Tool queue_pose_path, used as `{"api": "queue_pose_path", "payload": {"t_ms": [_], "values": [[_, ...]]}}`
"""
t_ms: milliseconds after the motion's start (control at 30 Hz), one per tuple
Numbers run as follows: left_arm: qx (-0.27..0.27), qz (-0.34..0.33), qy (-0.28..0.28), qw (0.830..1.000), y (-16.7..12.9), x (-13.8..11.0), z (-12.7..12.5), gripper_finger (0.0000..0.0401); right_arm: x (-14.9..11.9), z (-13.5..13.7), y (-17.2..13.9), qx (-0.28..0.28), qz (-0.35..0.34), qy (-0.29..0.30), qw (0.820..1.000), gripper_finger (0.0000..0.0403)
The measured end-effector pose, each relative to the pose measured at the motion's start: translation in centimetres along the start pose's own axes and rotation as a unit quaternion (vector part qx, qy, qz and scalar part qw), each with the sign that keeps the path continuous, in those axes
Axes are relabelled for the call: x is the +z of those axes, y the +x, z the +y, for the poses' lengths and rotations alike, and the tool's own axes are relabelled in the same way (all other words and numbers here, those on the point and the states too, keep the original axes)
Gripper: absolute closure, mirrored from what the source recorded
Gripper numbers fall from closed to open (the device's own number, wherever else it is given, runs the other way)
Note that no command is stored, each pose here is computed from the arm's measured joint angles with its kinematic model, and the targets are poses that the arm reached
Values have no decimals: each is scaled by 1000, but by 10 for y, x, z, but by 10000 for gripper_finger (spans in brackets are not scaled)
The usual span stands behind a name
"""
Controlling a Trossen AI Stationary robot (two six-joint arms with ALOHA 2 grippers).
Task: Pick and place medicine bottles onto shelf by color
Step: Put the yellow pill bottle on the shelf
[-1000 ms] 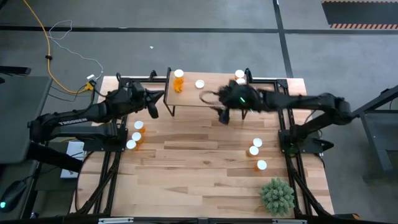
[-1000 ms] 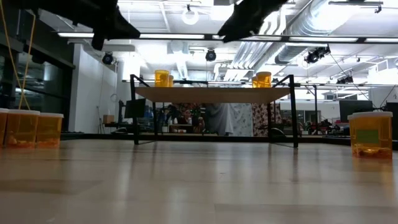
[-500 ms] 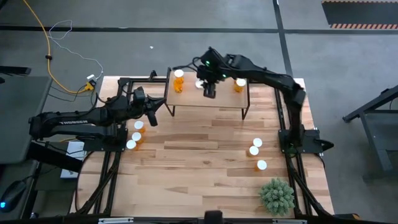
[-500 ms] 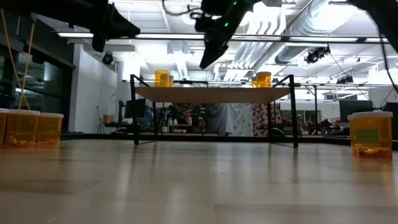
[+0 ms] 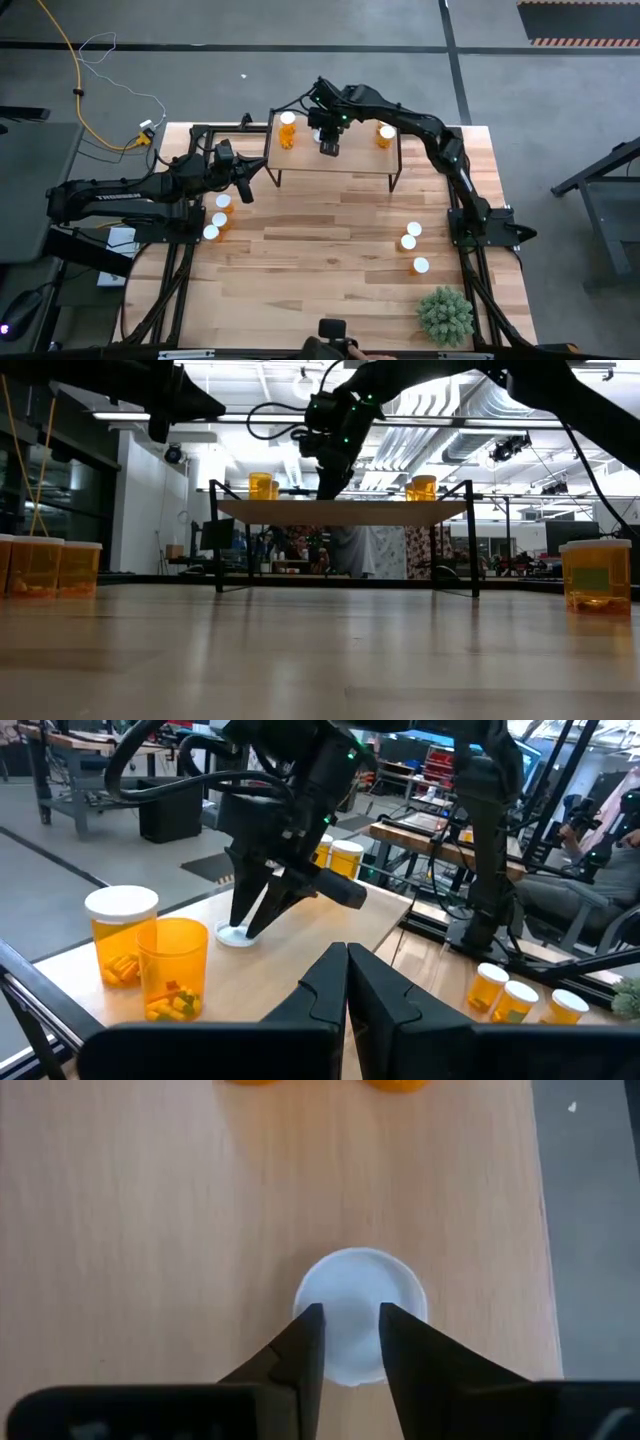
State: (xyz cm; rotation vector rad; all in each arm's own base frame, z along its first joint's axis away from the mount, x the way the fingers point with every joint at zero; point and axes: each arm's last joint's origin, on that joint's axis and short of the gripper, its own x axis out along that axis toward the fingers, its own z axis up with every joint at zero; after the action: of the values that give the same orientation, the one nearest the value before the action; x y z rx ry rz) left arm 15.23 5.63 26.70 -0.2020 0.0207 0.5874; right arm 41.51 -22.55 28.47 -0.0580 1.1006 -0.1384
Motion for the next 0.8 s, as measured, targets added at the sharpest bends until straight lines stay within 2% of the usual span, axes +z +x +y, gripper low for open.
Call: {"api": "queue_pose_path", "payload": {"t_ms": [433, 633, 800], "values": [[0, 0, 0, 1000, 0, 0, 0, 400, 1, -4, -3, -12, -8, 1, 1000, 314], [0, 1, 0, 1000, 0, 0, 0, 400, 1, -3, -21, -22, -12, 1, 1000, 314], [0, 1, 0, 1000, 0, 0, 0, 400, 3, 1, -28, 36, -44, 22, 998, 314]]}}
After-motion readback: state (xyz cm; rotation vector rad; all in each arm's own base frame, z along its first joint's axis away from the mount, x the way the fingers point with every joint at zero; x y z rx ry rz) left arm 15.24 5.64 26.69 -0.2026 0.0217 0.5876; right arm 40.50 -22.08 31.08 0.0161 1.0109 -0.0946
